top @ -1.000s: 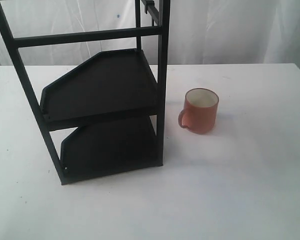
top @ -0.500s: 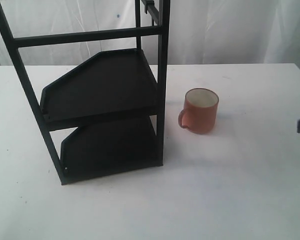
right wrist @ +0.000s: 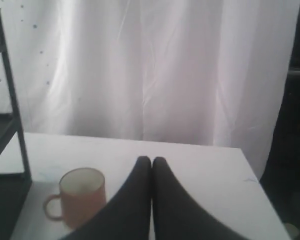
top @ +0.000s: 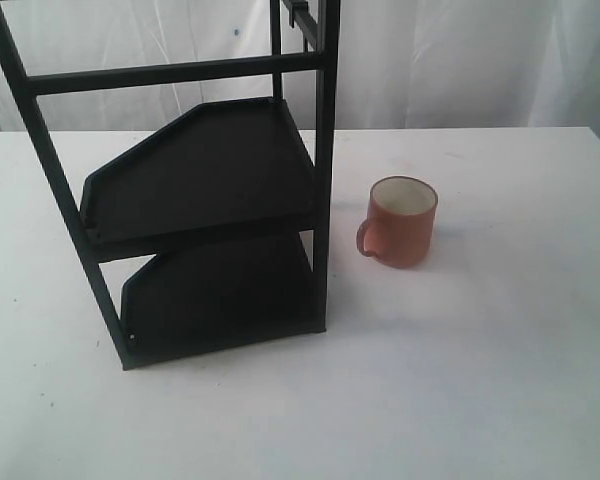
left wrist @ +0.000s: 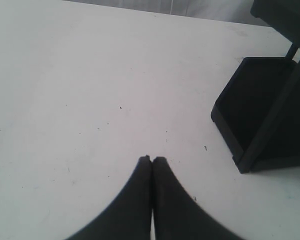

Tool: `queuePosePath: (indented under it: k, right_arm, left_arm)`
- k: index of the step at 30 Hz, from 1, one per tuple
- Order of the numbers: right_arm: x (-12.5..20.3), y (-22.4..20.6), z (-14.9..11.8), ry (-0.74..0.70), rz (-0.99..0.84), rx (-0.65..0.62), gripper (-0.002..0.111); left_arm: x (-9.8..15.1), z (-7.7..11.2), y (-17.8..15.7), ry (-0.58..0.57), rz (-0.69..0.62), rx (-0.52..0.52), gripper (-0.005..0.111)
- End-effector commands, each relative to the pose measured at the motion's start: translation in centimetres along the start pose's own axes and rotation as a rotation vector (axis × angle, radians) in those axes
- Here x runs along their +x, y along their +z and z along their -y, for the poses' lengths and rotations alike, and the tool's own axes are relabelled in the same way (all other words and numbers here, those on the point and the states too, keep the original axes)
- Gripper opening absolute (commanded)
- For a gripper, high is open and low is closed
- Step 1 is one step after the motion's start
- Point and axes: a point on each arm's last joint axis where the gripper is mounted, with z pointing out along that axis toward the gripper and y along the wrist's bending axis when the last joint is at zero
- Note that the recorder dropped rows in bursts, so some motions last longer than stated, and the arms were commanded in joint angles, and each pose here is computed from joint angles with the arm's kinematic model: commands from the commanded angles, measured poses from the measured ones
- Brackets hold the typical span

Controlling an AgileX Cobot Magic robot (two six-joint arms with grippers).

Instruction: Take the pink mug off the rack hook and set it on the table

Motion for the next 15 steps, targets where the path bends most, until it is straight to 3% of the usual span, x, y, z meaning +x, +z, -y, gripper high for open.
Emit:
queuePosePath:
  k: [1,4,11,13,15]
  right_arm:
    - [2.8,-2.5,-1.6,0.189,-0.145,-0.122,0.0]
    - [4.1,-4.0,-2.5,0.335,-0.262,-0.185,0.0]
    - [5.8,-6.1,-3.6,0.316,-0.431,-0.27,0.0]
    - [5.7,-6.1,-3.4,0.297,-0.419,-0.252,0.0]
    - [4.2,-5.8,-2.8,0.285,-0.273,-0.199,0.0]
  left_arm:
    - [0.1,0.0,0.0,-0.001,0.0,0.01,0.0]
    - [0.1,0.0,0.0,-0.001,0.0,0.01,0.0]
    - [0.1,0.0,0.0,-0.001,0.0,0.01,0.0]
    - [0.1,0.0,0.0,-0.001,0.0,0.01,0.0]
    - [0.1,0.0,0.0,-0.001,0.0,0.01,0.0]
